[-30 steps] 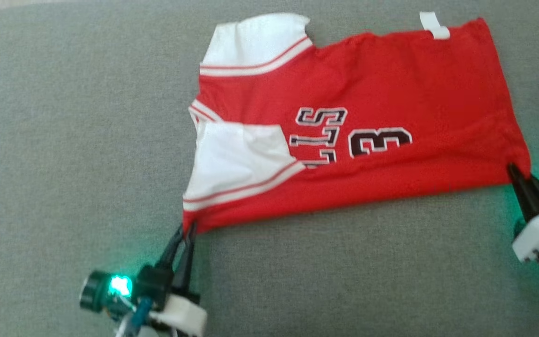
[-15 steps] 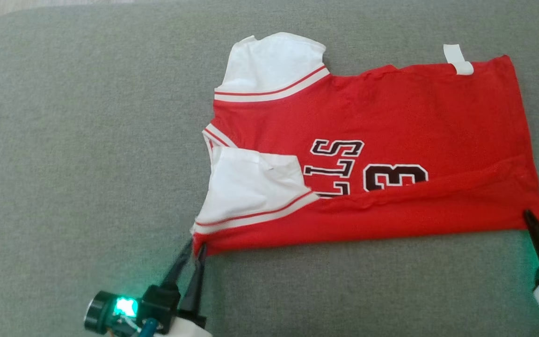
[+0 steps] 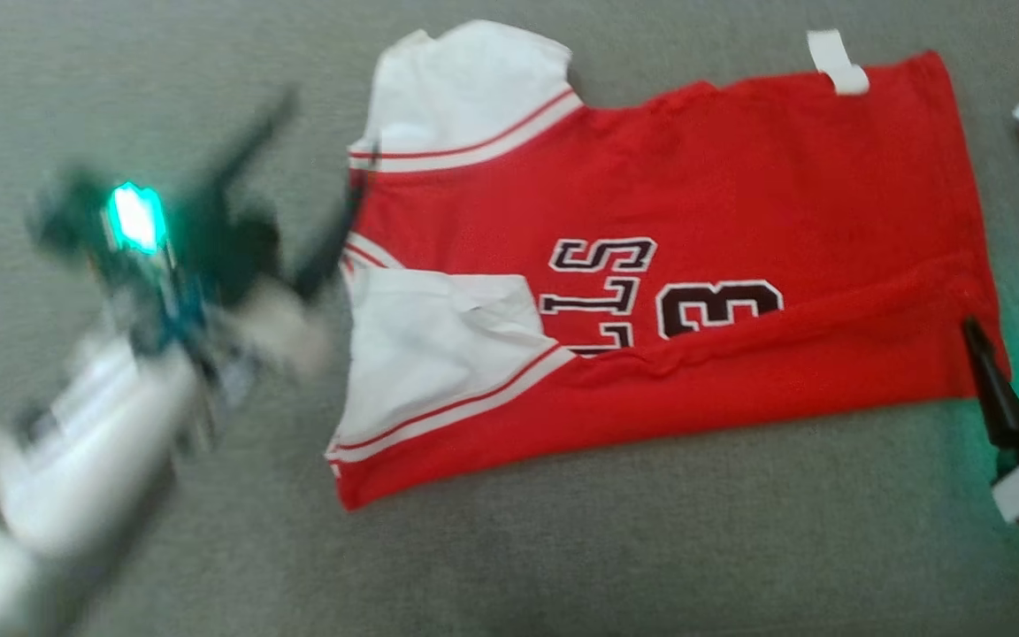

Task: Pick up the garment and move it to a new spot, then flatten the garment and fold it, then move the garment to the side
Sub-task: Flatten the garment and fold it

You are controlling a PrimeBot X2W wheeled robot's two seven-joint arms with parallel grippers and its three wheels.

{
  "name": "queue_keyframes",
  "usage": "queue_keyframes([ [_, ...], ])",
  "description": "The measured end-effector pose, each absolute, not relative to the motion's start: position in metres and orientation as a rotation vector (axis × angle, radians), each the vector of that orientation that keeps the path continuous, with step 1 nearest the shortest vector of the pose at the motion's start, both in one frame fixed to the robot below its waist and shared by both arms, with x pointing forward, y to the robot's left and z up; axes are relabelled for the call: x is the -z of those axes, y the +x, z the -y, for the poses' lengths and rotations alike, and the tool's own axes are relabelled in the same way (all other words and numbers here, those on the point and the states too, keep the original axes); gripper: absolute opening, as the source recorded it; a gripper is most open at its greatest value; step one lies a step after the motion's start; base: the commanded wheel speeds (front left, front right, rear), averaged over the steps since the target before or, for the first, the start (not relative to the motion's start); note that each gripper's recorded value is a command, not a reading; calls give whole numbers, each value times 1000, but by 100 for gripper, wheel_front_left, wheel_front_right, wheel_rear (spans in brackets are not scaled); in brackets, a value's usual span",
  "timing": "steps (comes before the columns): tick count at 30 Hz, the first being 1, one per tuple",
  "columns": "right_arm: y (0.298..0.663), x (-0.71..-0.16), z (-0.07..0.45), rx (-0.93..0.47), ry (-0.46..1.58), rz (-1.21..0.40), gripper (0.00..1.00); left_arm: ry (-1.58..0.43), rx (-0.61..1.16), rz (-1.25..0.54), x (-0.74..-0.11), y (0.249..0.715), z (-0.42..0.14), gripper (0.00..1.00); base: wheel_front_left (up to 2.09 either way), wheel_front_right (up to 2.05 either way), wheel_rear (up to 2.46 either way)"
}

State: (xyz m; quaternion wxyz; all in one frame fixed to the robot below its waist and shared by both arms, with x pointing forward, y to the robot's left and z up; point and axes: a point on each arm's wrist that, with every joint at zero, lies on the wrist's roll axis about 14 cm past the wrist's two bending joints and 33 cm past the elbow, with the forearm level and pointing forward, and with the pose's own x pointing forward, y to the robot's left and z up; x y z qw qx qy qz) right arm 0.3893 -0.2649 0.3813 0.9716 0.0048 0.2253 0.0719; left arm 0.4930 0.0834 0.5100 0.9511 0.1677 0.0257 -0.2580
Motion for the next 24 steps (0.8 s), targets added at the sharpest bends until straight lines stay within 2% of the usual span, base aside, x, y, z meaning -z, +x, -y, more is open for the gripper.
queue_keyframes([
  [3,394,-384,263,-149,5,-448,100,407,597,-50,-522,520,-71,100,0,0,0],
  [10,400,-391,270,-117,-8,-422,100,533,658,-286,-482,586,-57,100,0,0,0],
  [19,375,-368,288,-36,-2,-499,100,652,701,-481,-407,619,-58,100,0,0,0],
  [24,376,-362,294,-17,-10,-506,100,695,713,-542,-384,628,-62,100,0,0,0],
])
